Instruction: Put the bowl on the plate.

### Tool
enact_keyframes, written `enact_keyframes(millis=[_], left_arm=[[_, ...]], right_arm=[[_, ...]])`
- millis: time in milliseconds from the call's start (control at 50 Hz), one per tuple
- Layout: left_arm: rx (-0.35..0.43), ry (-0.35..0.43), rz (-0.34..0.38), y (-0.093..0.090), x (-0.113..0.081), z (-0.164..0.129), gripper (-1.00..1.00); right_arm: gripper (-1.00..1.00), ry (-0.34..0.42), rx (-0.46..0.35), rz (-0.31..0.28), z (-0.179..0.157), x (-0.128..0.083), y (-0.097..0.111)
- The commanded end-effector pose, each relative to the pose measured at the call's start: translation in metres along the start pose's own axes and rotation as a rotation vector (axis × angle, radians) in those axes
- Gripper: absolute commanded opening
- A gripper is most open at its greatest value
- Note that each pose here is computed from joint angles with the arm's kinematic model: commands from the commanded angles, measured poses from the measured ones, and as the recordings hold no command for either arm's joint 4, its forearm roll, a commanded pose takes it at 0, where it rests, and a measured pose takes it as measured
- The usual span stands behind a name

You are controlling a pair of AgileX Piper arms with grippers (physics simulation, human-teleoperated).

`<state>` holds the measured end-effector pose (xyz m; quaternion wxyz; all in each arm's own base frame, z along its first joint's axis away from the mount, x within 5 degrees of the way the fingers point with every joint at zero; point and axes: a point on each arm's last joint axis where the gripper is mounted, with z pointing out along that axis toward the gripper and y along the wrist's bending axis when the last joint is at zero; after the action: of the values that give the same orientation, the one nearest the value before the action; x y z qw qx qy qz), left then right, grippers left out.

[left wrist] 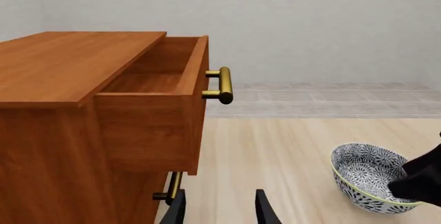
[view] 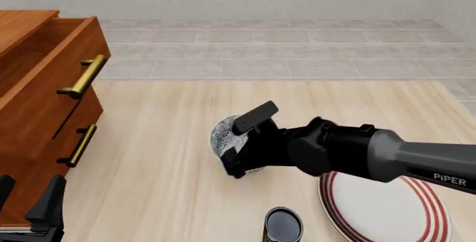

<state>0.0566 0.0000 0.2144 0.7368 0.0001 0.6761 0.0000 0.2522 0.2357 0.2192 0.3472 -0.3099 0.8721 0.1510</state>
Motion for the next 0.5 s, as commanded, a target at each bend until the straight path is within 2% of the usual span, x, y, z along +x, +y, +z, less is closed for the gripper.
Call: enact_keyframes(millis=[20,500], left_arm=[[0.0,0.0,0.0,0.0,0.0,0.0,1.0],[0.0,0.0,0.0,0.0,0.0,0.0,1.0]], right_arm=[[1.0,0.036,-0.003,-0.01,0.014,0.002,0.002],[1.0,0.084,0.009,-0.018,0.041,0.002,-0.003]])
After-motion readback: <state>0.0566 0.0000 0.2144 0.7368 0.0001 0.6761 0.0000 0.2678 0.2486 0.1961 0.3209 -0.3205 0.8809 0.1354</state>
